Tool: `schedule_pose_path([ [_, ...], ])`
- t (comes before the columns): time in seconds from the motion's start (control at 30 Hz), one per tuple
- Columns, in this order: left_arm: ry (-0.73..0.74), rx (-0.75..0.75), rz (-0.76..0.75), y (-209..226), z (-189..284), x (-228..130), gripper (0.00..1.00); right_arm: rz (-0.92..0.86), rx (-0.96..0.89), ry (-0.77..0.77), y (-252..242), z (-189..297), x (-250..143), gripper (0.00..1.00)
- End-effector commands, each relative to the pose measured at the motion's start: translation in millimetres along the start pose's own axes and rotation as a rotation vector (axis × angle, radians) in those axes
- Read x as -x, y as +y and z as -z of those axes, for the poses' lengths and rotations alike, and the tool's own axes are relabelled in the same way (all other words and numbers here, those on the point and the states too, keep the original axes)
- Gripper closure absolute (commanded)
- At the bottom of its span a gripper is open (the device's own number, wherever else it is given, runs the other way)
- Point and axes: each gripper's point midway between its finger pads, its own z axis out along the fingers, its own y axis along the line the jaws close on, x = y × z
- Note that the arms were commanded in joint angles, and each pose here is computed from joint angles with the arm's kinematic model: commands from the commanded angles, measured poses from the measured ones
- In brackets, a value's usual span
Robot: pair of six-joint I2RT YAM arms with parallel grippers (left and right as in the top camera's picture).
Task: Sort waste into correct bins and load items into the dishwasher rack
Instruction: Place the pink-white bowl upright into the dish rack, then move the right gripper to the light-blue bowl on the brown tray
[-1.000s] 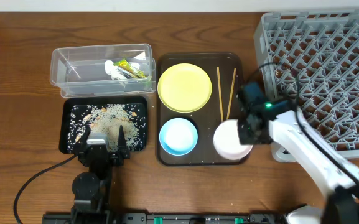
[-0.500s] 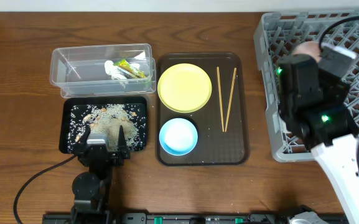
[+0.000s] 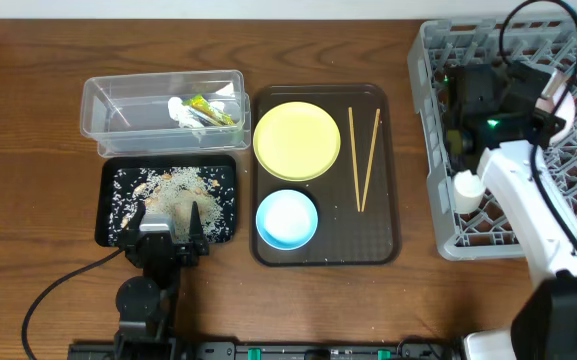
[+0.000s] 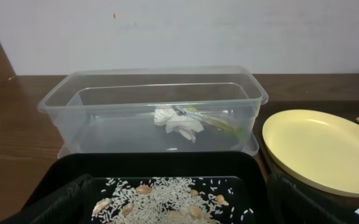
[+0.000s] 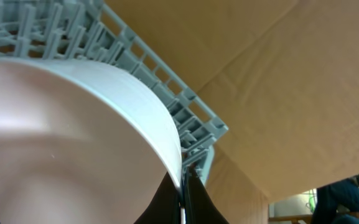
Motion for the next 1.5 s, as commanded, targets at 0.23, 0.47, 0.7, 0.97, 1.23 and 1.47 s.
schedule_pose_path([
  [0.23, 0.052, 0.012, 0.001, 2.4, -2.2, -19.5, 0.1, 0.089, 0.072, -0.024, 38.9, 1.2, 3.7, 0.99],
  [0.47, 0.052, 0.011, 0.001, 2.3, -2.2, -19.5, 0.1, 0.216, 0.09, -0.018, 72.2, 3.8, -14.9, 0.99],
  [0.7, 0.052, 0.012, 0.001, 2.4, -2.2, -19.5, 0.1, 0.356, 0.129, -0.047, 102.5, 23.2, -29.5, 0.99],
  [0.97, 0.052, 0.012, 0.001, 2.4, -2.2, -19.5, 0.1, 0.445, 0.188, -0.105, 114.9, 61.5, -35.3, 0.59],
  [1.23, 0.052, 0.012, 0.001, 2.4, -2.2, -19.5, 0.1, 0.417, 0.54, 0.001, 123.5, 110.0, -55.6, 0.45],
  [1.47, 0.052, 0.011, 0.001, 2.3, -2.2, -19.5, 0.1, 0.332, 1.21, 0.317, 143.3, 212.5, -94.0, 0.49],
])
